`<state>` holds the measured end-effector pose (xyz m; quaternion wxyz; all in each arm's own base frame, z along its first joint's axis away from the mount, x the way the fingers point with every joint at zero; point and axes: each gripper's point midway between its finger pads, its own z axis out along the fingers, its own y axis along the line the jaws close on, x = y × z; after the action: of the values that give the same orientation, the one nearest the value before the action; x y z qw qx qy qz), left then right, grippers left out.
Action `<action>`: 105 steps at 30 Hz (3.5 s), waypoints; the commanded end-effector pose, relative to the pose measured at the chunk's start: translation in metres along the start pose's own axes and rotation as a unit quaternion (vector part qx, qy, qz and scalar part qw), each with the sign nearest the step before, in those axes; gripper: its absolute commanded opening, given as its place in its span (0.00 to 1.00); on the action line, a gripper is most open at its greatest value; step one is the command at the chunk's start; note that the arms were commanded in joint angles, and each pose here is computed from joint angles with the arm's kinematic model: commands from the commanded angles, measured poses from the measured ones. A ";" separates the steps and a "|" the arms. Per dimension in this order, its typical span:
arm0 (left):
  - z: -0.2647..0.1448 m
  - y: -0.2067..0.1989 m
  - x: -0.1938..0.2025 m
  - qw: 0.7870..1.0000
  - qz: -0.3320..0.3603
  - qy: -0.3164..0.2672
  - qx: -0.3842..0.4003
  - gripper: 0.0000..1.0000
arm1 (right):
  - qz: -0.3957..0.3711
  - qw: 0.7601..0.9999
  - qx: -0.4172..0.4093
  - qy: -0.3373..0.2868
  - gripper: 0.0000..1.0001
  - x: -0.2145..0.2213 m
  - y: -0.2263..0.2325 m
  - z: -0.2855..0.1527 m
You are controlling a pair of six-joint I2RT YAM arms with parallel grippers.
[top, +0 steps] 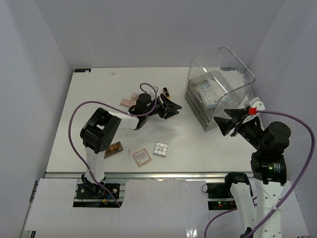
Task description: Organize the makeup
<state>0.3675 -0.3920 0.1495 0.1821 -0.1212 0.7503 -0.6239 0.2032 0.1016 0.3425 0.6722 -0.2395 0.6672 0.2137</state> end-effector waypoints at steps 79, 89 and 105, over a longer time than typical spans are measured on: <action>-0.011 0.014 -0.019 0.994 0.085 0.042 0.051 0.19 | 0.065 0.987 -0.149 0.021 0.72 0.040 -0.004 0.015; -0.020 -0.002 -0.019 0.989 0.128 0.048 0.050 0.52 | 0.061 0.986 -0.150 0.040 0.74 0.040 -0.009 0.017; -0.109 -0.021 -0.058 0.960 0.278 -0.020 -0.030 0.59 | 0.007 0.975 -0.188 0.117 0.79 0.052 0.011 0.048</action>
<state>0.3741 -0.3110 0.1670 0.2850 0.0245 0.7648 -0.5773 0.2258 0.1285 0.2849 0.5388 -0.3461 0.6839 0.3495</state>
